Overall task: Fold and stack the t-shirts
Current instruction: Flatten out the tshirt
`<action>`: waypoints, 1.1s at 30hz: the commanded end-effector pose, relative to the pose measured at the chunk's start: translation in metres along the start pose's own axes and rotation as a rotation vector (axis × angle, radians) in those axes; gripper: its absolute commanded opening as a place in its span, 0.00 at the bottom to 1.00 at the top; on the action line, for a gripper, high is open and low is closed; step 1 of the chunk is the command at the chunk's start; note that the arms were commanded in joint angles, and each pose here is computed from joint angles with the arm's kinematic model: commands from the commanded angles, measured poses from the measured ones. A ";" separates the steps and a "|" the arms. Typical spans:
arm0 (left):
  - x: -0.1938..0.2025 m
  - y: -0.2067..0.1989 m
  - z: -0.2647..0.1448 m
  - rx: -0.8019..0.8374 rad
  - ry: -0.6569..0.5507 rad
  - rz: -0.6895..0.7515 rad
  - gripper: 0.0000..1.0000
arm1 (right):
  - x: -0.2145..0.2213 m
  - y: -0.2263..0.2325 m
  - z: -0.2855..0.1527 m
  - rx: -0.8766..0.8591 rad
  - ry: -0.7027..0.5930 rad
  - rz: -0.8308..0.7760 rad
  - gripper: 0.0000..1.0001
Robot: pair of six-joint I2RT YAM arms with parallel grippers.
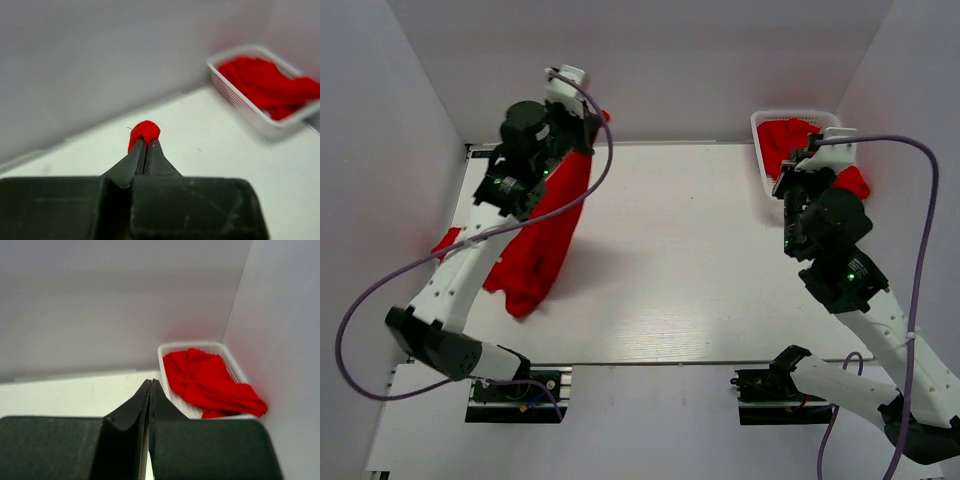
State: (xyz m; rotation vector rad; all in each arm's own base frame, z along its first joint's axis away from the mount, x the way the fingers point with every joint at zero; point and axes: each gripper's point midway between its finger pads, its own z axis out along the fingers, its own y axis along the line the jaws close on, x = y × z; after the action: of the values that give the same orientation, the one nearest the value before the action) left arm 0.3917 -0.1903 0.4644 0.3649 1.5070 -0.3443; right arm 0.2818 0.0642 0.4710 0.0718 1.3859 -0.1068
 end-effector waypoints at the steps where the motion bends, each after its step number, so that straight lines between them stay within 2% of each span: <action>1: 0.037 -0.063 0.021 0.310 0.062 -0.117 0.00 | 0.016 0.003 -0.003 -0.005 0.028 0.054 0.00; 3: 0.089 -0.095 0.037 0.458 0.165 -0.179 0.00 | 0.036 0.009 -0.002 -0.010 0.067 0.047 0.00; 4: 0.100 -0.112 0.040 0.546 0.175 -0.185 0.00 | 0.046 0.014 -0.002 -0.017 0.090 0.047 0.00; 6: 0.132 -0.138 0.047 0.626 0.238 -0.230 0.00 | 0.063 0.018 -0.001 -0.017 0.122 0.039 0.00; 7: 0.162 -0.150 0.056 0.663 0.301 -0.255 0.00 | 0.073 0.020 -0.001 -0.015 0.145 0.035 0.00; 8: 0.176 -0.162 0.058 0.681 0.340 -0.262 0.23 | 0.081 0.024 0.000 -0.018 0.163 0.027 0.00; 10: 0.210 -0.172 0.062 0.691 0.436 -0.270 0.84 | 0.096 0.027 0.000 -0.018 0.196 0.031 0.00; 11: 0.215 -0.178 0.062 0.708 0.446 -0.248 1.00 | 0.101 0.030 0.000 -0.019 0.208 0.033 0.00; 14: 0.218 -0.173 0.063 0.677 0.462 -0.226 1.00 | 0.118 0.034 0.000 -0.023 0.239 0.026 0.00; 15: 0.204 -0.164 0.063 0.625 0.431 -0.194 1.00 | 0.120 0.037 0.000 -0.036 0.245 0.025 0.00; 17: 0.203 -0.149 0.057 0.542 0.443 -0.165 1.00 | 0.127 0.043 0.002 -0.048 0.265 0.013 0.00; 18: 0.185 -0.132 0.054 0.445 0.404 -0.141 1.00 | 0.129 0.048 0.002 -0.075 0.276 0.012 0.00; 20: 0.191 -0.092 0.044 0.255 0.425 -0.111 1.00 | 0.142 0.055 0.003 -0.093 0.314 -0.007 0.10; 21: 0.204 -0.071 0.034 0.151 0.456 -0.102 1.00 | 0.147 0.063 0.003 -0.123 0.330 -0.009 0.17; 22: 0.189 -0.053 0.019 0.057 0.425 -0.092 1.00 | 0.154 0.067 0.002 -0.135 0.348 -0.008 0.36; 24: 0.215 -0.015 -0.010 -0.158 0.494 -0.102 1.00 | 0.172 0.081 0.002 -0.182 0.393 -0.016 0.57; 25: 0.221 -0.006 -0.022 -0.221 0.512 -0.112 1.00 | 0.181 0.087 0.000 -0.204 0.417 -0.002 0.86; 26: 0.224 0.010 -0.039 -0.302 0.529 -0.124 1.00 | 0.198 0.093 0.001 -0.208 0.456 -0.021 0.90; 28: 0.256 0.018 -0.057 -0.359 0.593 -0.188 1.00 | 0.210 0.103 0.003 -0.226 0.494 0.001 0.90; 30: 0.290 0.016 -0.067 -0.352 0.668 -0.229 1.00 | 0.241 0.117 0.008 -0.233 0.569 -0.024 0.90; 33: 0.329 0.019 -0.065 -0.345 0.796 -0.280 1.00 | 0.281 0.140 0.017 -0.262 0.680 -0.013 0.90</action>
State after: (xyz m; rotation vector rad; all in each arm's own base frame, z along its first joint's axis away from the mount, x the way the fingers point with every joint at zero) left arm 0.3615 -0.1545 0.1922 0.0730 2.1713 -0.2023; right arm 0.3519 0.1694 0.2180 -0.1480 1.9923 0.0063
